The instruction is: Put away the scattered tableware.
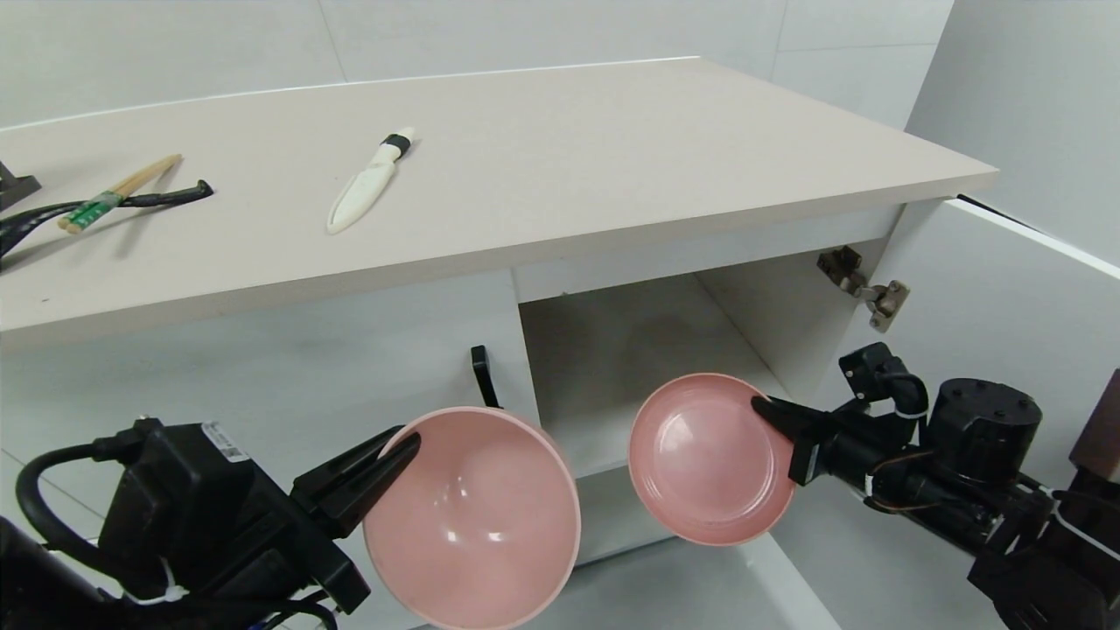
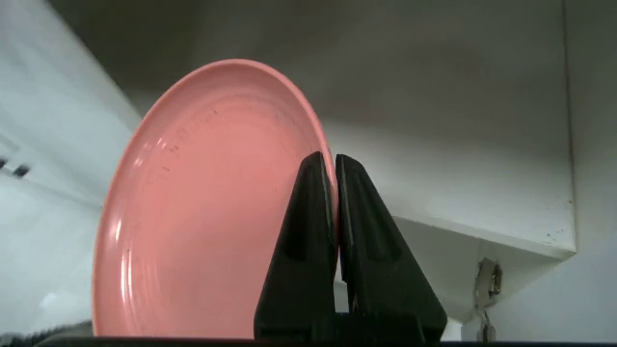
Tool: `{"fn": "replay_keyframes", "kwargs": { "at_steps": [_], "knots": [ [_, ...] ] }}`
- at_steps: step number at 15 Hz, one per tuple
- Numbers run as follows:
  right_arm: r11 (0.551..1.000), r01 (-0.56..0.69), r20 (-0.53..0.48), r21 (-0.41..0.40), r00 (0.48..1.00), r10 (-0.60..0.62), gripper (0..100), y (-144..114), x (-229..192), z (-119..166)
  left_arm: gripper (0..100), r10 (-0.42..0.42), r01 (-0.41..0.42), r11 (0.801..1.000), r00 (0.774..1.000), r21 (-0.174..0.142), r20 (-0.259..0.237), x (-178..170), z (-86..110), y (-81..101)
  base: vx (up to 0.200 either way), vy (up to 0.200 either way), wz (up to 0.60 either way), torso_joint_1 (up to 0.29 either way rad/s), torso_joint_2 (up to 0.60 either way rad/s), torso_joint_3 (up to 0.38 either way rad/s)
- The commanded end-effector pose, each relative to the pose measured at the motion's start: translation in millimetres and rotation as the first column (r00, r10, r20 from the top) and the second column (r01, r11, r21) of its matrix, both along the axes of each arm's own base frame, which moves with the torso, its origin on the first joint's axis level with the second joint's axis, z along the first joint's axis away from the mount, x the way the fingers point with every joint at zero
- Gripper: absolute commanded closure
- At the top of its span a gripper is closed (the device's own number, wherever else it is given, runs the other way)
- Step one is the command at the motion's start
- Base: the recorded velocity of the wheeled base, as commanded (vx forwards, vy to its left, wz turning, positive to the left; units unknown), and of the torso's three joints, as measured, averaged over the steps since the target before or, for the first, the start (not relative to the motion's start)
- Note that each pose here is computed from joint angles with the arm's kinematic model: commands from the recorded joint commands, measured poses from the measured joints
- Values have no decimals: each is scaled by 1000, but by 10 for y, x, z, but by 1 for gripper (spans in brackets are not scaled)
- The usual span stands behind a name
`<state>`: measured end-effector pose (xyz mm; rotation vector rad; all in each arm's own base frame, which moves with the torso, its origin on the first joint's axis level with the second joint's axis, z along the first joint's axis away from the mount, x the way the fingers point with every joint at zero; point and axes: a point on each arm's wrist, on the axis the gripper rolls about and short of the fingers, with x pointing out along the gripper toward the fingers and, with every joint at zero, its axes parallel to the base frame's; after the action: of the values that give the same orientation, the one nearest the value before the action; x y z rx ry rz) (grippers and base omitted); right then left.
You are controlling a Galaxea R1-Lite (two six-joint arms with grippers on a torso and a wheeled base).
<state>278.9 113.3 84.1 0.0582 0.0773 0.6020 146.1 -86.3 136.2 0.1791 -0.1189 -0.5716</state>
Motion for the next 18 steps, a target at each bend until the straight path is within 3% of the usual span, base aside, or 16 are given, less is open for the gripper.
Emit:
{"fn": "replay_keyframes", "kwargs": {
  "at_steps": [1,18],
  "knots": [
    [1000,-1,-28,18,1000,2,100,87,123,-117,100,2,-2,1000,1000,1,-2,6,-5,0,0,0,0,0,0,0],
    [992,20,-19,127,1000,-18,100,438,934,-615,100,2,-2,1000,1000,-6,19,-20,31,15,0,0,0,0,0,0]
  ]
}}
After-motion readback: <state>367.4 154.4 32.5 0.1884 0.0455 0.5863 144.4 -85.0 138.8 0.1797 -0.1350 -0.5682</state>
